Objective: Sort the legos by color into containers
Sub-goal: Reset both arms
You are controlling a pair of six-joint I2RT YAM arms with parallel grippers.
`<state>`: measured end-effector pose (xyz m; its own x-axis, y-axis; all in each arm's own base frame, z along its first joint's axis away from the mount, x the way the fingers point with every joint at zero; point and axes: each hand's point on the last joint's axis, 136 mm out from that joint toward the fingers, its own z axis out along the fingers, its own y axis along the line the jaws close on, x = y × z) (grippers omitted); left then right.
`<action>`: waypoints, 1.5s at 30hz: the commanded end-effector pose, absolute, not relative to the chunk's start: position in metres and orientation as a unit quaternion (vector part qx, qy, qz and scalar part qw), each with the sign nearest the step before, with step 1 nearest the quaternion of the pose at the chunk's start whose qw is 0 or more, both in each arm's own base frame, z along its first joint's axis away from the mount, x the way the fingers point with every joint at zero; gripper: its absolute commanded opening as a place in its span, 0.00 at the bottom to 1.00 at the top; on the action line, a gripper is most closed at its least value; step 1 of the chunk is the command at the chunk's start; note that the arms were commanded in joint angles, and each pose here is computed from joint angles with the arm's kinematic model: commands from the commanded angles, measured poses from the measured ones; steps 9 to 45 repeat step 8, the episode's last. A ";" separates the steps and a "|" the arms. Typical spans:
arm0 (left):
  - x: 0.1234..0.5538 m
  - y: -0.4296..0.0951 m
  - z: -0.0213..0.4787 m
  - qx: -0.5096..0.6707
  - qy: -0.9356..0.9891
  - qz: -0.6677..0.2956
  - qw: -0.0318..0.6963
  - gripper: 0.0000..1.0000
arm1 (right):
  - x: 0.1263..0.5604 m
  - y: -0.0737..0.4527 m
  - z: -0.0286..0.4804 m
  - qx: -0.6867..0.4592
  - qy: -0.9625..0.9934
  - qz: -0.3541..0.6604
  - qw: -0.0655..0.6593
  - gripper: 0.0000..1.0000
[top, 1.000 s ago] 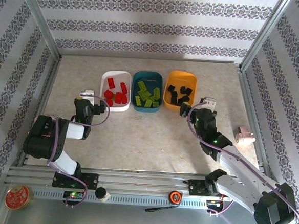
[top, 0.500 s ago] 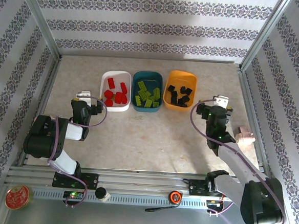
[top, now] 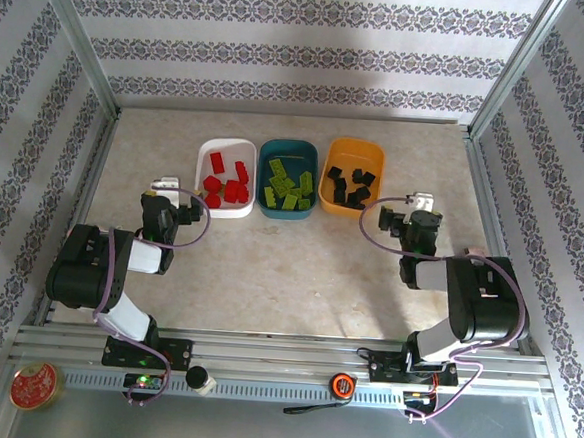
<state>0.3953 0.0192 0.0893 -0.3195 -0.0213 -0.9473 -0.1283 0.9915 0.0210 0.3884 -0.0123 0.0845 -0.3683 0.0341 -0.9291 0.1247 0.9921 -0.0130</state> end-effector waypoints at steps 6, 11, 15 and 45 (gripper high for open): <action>0.399 0.016 0.089 -0.033 0.813 0.044 0.579 1.00 | 0.396 -0.011 0.108 0.048 0.798 -0.037 0.599 0.98; 0.399 0.016 0.089 -0.033 0.813 0.045 0.579 1.00 | 0.396 -0.011 0.108 0.048 0.799 -0.036 0.599 0.98; 0.399 0.016 0.089 -0.033 0.813 0.045 0.579 1.00 | 0.396 -0.011 0.108 0.048 0.799 -0.036 0.599 0.98; 0.399 0.016 0.089 -0.033 0.813 0.045 0.579 1.00 | 0.396 -0.011 0.108 0.048 0.799 -0.036 0.599 0.98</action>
